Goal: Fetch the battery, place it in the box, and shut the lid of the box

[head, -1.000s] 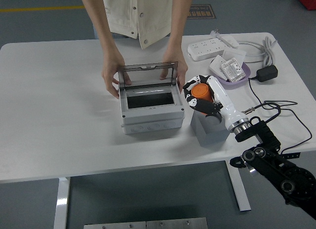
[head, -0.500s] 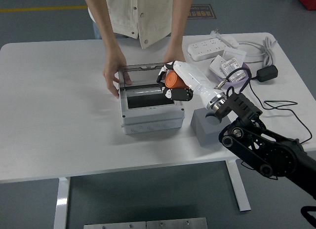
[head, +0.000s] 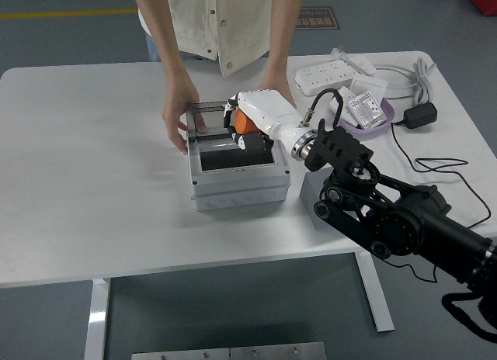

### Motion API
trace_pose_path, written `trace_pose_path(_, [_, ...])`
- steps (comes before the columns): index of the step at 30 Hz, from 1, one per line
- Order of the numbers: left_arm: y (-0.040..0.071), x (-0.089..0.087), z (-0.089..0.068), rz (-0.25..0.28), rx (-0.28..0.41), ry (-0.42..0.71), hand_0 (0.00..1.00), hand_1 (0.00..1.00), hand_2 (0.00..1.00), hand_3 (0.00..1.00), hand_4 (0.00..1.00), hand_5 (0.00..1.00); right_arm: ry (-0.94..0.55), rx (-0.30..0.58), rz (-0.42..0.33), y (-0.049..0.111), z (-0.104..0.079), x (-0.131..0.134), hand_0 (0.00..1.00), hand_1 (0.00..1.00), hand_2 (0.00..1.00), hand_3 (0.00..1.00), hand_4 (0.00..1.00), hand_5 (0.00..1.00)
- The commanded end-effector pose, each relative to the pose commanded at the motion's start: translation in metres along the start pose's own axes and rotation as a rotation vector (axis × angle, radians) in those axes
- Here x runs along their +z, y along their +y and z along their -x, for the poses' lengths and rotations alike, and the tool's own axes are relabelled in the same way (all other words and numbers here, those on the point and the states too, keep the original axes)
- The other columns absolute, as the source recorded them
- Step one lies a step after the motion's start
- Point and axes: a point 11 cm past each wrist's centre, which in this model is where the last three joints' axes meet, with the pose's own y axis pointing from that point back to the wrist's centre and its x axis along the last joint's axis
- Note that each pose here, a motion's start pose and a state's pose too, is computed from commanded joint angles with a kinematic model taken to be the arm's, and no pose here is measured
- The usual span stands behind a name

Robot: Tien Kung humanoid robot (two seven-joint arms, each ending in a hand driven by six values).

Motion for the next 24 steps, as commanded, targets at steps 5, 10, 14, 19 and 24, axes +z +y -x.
trace_pose_path(5, [0.0, 0.0, 0.0, -0.002, 0.0, -0.001, 0.641, 0.753, 0.626, 0.556, 0.726, 0.257, -0.001, -0.031, 0.029, -0.005, 0.018, 0.001, 0.012, 0.158, 0.235, 0.249, 0.002, 0.002])
trace_pose_path(10, [0.0, 0.0, -0.001, -0.004, 0.0, -0.003, 0.641, 0.753, 0.626, 0.556, 0.726, 0.255, -0.008, -0.046, 0.052, -0.008, 0.03, 0.003, 0.012, 0.158, 0.235, 0.25, 0.002, 0.002])
trace_pose_path(14, [0.0, 0.0, -0.001, -0.006, -0.001, -0.005, 0.641, 0.754, 0.626, 0.555, 0.726, 0.252, -0.033, -0.042, 0.064, -0.008, 0.034, 0.005, 0.013, 0.161, 0.242, 0.251, 0.002, 0.002])
trace_pose_path(19, [0.0, -0.001, -0.001, -0.008, -0.001, -0.007, 0.641, 0.753, 0.625, 0.555, 0.725, 0.25, -0.073, -0.05, 0.061, -0.01, 0.035, 0.004, 0.02, 0.171, 0.242, 0.256, 0.002, 0.002])
trace_pose_path(24, [0.0, 0.001, -0.001, -0.004, -0.002, -0.006, 0.641, 0.753, 0.625, 0.555, 0.725, 0.25, -0.079, -0.053, 0.055, -0.01, 0.036, 0.002, 0.02, 0.171, 0.242, 0.256, 0.002, 0.002])
